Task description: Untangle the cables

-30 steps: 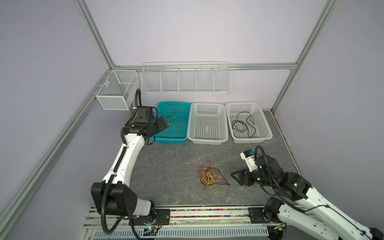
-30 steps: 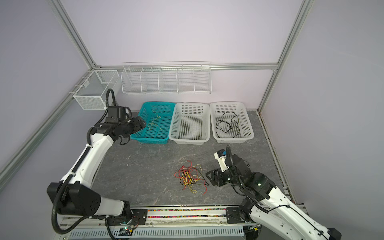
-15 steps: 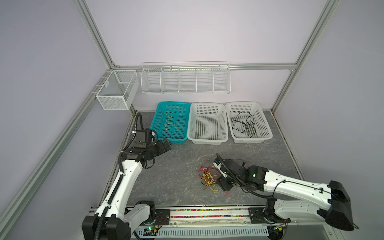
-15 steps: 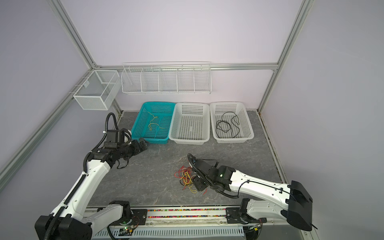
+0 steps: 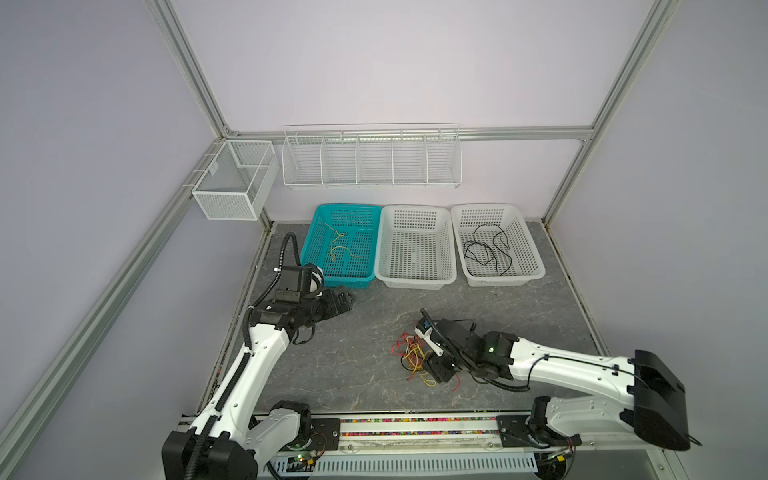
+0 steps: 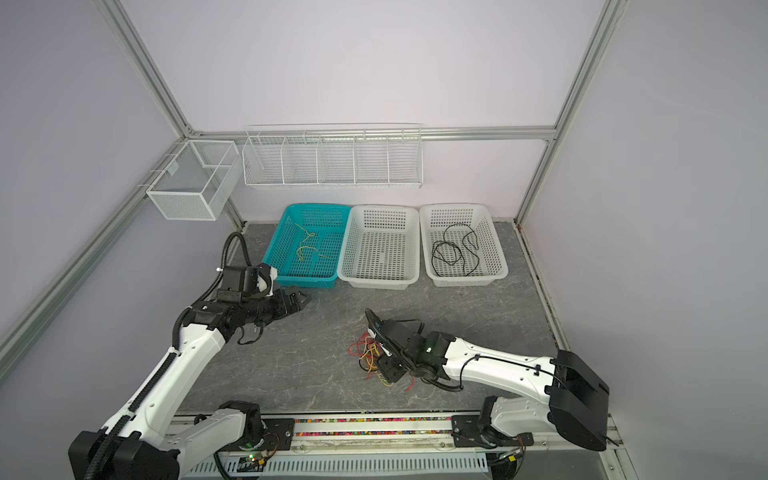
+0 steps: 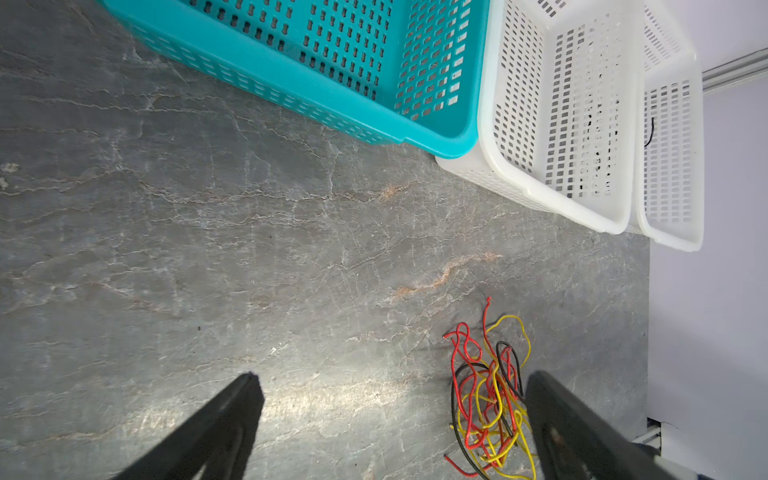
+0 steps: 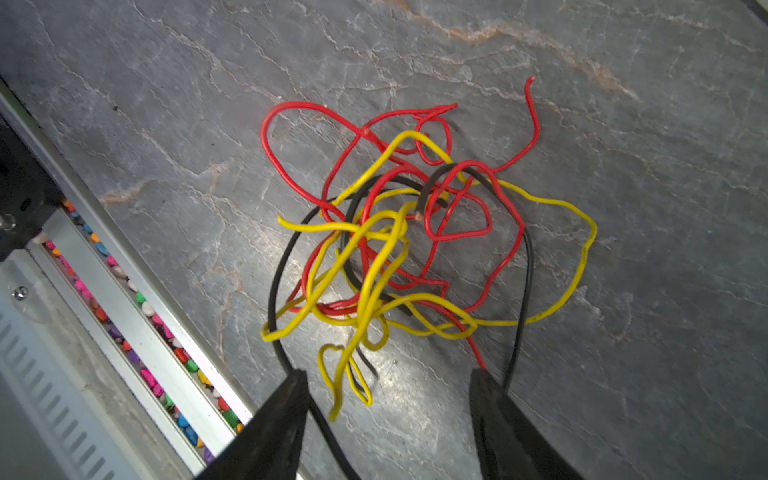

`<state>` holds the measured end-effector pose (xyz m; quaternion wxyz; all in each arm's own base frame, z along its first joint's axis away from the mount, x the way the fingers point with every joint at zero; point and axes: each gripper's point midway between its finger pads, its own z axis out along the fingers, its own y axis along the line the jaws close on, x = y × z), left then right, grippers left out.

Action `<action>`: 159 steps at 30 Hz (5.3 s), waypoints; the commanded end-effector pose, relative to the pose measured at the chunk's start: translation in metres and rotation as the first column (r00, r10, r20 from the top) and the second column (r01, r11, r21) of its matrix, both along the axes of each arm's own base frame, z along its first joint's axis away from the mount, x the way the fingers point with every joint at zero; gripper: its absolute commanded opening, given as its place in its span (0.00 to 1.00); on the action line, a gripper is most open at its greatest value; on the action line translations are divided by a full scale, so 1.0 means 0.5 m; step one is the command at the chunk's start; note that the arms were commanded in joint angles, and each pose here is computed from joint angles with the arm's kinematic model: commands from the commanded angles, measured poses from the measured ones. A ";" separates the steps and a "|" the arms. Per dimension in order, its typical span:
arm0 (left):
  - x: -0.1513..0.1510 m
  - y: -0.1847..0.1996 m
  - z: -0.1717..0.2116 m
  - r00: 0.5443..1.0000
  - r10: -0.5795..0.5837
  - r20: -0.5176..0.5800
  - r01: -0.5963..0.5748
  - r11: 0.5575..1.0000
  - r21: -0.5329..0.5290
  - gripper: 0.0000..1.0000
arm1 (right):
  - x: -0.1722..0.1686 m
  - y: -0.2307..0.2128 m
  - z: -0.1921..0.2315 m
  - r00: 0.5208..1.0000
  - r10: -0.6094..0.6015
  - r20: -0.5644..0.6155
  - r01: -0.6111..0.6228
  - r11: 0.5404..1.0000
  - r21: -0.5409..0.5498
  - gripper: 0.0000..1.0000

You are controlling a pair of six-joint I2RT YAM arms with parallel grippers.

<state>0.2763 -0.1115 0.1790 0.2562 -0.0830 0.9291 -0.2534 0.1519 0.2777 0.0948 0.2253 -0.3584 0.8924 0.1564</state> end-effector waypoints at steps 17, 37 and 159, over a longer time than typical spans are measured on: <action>-0.023 -0.057 -0.005 0.991 -0.133 0.005 0.133 0.991 0.000 0.96 | 0.016 0.042 0.002 1.000 -0.023 0.008 0.022 0.996 0.088 0.08; -0.209 -0.271 0.015 0.957 -0.284 0.050 0.285 0.907 -0.310 0.76 | 0.084 0.123 0.164 0.971 0.164 0.175 -0.216 0.915 0.342 0.07; -0.284 -0.111 0.588 0.882 0.006 0.472 0.276 0.804 -0.526 0.00 | 0.253 -0.088 0.000 0.899 -0.436 -0.032 0.419 0.840 0.344 0.07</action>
